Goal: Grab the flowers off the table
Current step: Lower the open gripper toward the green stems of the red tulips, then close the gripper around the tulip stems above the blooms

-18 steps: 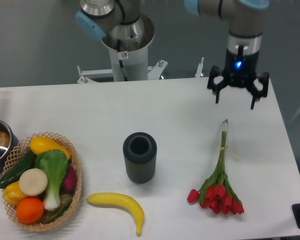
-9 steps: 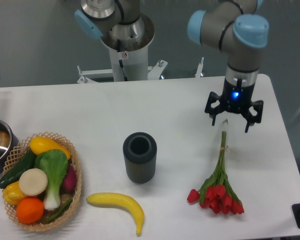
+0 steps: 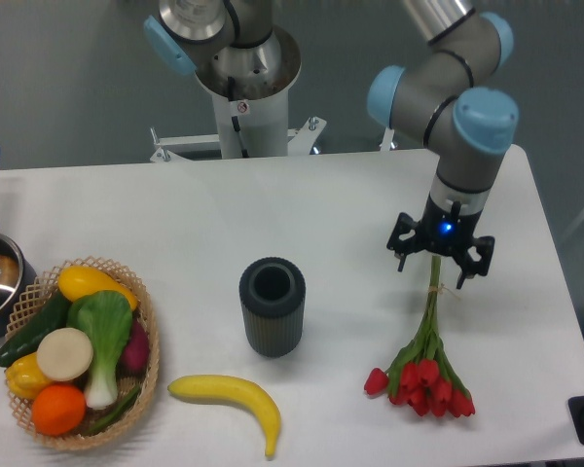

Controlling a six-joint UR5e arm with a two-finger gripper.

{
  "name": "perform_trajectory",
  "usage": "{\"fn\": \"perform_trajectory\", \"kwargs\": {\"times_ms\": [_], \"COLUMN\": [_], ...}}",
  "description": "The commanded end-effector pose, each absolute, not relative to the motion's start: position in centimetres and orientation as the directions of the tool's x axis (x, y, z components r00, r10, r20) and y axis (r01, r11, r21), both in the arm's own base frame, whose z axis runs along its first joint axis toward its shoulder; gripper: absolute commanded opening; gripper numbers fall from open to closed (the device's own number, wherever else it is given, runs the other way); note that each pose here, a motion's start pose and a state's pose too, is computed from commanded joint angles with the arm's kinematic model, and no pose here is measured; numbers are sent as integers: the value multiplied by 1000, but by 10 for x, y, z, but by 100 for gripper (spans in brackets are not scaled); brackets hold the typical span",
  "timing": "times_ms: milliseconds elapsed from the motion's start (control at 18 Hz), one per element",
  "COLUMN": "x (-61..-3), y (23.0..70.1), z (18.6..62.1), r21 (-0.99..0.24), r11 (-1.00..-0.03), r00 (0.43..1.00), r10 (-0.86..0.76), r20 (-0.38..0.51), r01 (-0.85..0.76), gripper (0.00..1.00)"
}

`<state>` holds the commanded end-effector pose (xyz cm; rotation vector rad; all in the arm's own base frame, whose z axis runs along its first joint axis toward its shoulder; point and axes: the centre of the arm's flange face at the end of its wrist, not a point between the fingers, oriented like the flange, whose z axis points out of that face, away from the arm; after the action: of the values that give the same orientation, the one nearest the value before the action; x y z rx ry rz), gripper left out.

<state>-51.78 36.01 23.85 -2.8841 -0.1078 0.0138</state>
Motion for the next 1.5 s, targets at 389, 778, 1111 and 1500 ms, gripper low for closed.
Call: {"fn": "perform_trajectory", "kwargs": {"times_ms": [389,778,1111,1500], "x": [-536,-547,-548,-544], "y": [373,377,378,387], "z": [216,207,201,190], "r21": [-245,-245,-245,-238], "r11": [-967,-967,-967,-970], "r00": [998,997,998,998], "r10": [69,69,67,52], "r20": [16,18,22,34], "r01": [70,71,70,58], "gripper": [100,100,100,100]}}
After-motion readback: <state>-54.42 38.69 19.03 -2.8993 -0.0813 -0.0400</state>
